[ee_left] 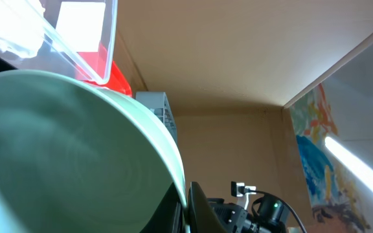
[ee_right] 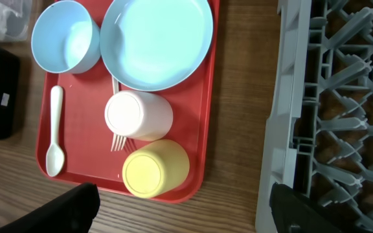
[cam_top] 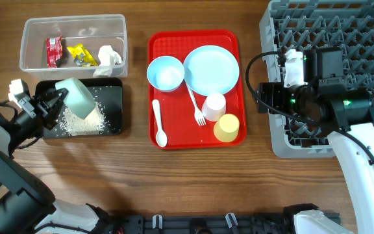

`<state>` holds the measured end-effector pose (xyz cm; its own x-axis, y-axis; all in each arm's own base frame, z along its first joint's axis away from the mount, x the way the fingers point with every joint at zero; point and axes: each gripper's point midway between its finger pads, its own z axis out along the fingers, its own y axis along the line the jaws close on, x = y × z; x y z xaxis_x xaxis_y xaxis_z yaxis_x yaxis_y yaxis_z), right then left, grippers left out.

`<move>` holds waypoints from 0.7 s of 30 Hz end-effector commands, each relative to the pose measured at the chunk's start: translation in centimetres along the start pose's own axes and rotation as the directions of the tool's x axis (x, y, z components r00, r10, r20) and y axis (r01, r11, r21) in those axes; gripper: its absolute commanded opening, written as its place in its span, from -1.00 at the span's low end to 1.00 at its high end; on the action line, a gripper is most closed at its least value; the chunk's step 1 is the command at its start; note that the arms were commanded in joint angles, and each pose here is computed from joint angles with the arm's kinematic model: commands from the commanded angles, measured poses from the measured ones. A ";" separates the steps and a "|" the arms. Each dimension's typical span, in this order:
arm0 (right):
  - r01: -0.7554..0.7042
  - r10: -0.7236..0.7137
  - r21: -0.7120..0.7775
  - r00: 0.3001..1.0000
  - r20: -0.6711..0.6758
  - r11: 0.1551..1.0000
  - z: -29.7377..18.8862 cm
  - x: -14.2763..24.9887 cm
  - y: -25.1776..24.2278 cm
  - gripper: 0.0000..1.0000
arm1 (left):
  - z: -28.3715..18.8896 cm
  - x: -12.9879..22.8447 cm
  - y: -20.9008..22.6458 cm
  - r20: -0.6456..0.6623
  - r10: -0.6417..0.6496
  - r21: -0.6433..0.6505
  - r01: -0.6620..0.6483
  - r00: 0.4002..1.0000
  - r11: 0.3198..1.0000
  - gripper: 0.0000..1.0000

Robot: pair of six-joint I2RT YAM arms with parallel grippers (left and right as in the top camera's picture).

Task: Sort waste into correct bins and load items into the dishwasher rack
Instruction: 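Move the green bowl over the black tray and tip out the rice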

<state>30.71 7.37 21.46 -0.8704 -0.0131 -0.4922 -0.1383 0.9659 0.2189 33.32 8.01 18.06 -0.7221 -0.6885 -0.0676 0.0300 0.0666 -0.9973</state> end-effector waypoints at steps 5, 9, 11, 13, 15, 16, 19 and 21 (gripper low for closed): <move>-0.007 0.007 0.019 1.000 0.005 1.000 0.3 -0.2 -0.5 0.82 | 1.0 0.3 -0.3 -0.032 0.030 0.037 -0.029 0.999 0.999 -0.92; 0.011 -0.011 0.020 1.000 0.003 1.000 0.3 -0.2 -0.5 0.82 | 2.7 1.1 -0.5 -0.089 0.078 0.047 -0.074 0.993 0.996 -0.92; 0.018 -0.018 0.020 1.000 0.001 1.000 0.3 -0.1 -0.5 0.82 | 4.1 2.0 -0.6 -0.133 0.152 0.063 -0.145 0.979 0.987 -0.92; 0.018 -0.018 0.020 1.000 0.003 1.000 0.3 -0.2 -0.5 0.82 | 5.8 3.3 -0.2 -0.190 0.239 0.059 -0.232 0.952 0.971 -0.92; 0.019 -0.019 0.020 1.000 0.004 1.000 0.3 -0.2 -0.5 0.83 | 7.4 4.6 0.7 -0.252 0.290 0.032 -0.292 0.923 0.956 -0.92; 0.018 -0.018 0.020 1.000 0.002 1.000 0.3 -0.2 -0.5 0.84 | 8.0 5.1 1.3 -0.280 0.298 0.005 -0.309 0.913 0.951 -0.92; 0.017 -0.017 0.021 1.000 -0.010 1.000 0.3 0.1 -0.5 0.83 | 8.5 5.4 1.6 -0.299 0.313 -0.005 -0.330 0.901 0.944 -0.92; 0.020 -0.020 0.021 1.000 -0.012 1.000 0.3 0.2 -0.6 0.84 | 8.5 5.3 1.5 -0.298 0.317 0.000 -0.332 0.900 0.943 -0.92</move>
<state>30.76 7.38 21.49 -0.8680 -0.0214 -0.4961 -0.1464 0.9657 0.2145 35.27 -1.96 16.67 -0.8601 -0.3989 -0.3180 0.2357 0.2420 -0.9412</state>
